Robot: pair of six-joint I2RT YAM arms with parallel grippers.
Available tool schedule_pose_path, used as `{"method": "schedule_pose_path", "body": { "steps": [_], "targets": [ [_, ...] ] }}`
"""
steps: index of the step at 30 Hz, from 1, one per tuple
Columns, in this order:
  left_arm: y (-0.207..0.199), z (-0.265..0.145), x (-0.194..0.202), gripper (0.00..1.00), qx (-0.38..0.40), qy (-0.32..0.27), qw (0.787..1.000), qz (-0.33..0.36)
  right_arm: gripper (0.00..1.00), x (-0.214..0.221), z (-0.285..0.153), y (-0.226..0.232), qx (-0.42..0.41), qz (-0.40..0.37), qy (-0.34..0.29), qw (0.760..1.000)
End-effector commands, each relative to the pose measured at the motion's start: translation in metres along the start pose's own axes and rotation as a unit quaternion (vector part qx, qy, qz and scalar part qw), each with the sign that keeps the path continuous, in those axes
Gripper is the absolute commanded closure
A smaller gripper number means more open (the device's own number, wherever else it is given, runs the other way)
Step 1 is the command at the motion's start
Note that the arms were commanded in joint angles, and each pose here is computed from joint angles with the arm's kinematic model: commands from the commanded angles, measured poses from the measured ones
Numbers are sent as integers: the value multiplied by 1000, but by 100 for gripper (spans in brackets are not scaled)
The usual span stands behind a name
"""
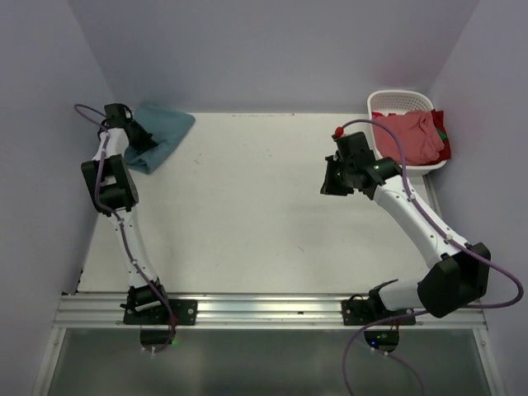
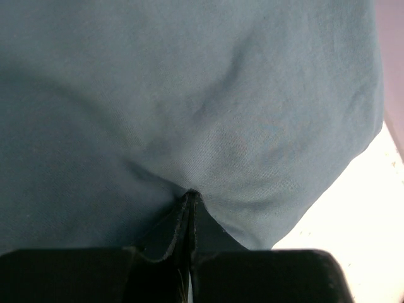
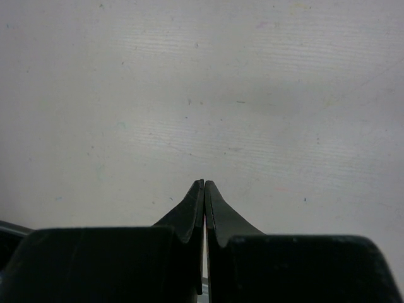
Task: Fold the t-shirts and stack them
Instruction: Neatly place the folded tshirt to the corner
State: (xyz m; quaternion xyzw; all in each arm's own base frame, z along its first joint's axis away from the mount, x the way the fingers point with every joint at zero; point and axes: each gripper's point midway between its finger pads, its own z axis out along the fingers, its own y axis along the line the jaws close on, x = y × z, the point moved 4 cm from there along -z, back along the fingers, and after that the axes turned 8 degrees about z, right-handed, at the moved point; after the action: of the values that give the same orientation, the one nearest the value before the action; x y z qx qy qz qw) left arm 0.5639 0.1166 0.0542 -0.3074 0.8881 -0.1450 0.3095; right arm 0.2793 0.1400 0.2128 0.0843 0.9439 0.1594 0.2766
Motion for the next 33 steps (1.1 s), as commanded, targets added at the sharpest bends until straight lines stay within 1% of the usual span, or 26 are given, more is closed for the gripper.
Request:
{"method": "schedule_pose_path", "body": {
  "steps": [1,3,4,5,6,7,8,10,12,13,14,15,18,19,20,23,26,28,30,31,32,33],
  "targets": [
    [50,25,12,100,-46,27,998,-33,100,5,5,2,-4,-9,22,1000],
    [55,24,9,100,-37,18,997,-71,100,5,7,3,-8,-7,29,1000],
    [57,24,5,100,-32,5,996,-82,100,4,7,5,-9,-7,31,999],
    [58,21,1,100,-33,-8,994,-107,100,4,8,5,-8,-6,34,999],
    [61,16,5,100,-37,-13,992,-120,100,4,8,5,-7,-6,34,999],
    [59,15,1,100,-32,-30,991,-127,100,3,8,6,-8,-6,34,999],
    [63,16,9,100,-39,-26,987,-151,100,3,8,6,-7,-5,34,999],
    [60,8,3,100,-36,-54,984,-168,100,2,8,6,-7,-6,33,999],
    [61,0,15,100,-42,-57,976,-205,100,2,8,6,-8,-3,32,999],
    [57,-4,9,100,-29,-81,974,-210,100,4,10,6,-8,-2,35,999],
    [53,-6,13,100,-23,-87,971,-222,100,4,10,6,-10,-3,35,999],
    [51,-14,17,100,-23,-94,970,-223,100,5,11,6,-11,-4,36,999],
    [27,-34,4,100,-1,-136,971,-198,100,8,14,2,-7,-5,37,999],
    [17,-42,-7,100,17,-166,968,-188,100,11,17,0,-6,-8,40,999],
    [6,-57,-10,100,31,-184,965,-187,100,13,18,-1,-5,-8,40,999],
    [-15,-83,-32,100,74,-232,952,-186,100,18,19,-3,-8,-9,45,999],
    [-30,-101,-44,100,90,-254,944,-190,100,20,19,-3,-12,-9,42,999],
    [-41,-111,-45,100,107,-261,939,-196,100,19,18,-4,-13,-7,37,999],
    [-53,-127,-46,100,120,-271,937,-187,100,19,18,-4,-14,-7,35,999],
    [-55,-128,-37,84,105,-253,943,-188,100,20,18,-4,-13,-8,35,999],
    [-56,-138,-36,75,94,-256,943,-190,100,20,18,-4,-14,-8,35,999],
    [-54,-141,-30,68,84,-250,946,-189,100,20,17,-4,-15,-8,36,999]
  ]
}}
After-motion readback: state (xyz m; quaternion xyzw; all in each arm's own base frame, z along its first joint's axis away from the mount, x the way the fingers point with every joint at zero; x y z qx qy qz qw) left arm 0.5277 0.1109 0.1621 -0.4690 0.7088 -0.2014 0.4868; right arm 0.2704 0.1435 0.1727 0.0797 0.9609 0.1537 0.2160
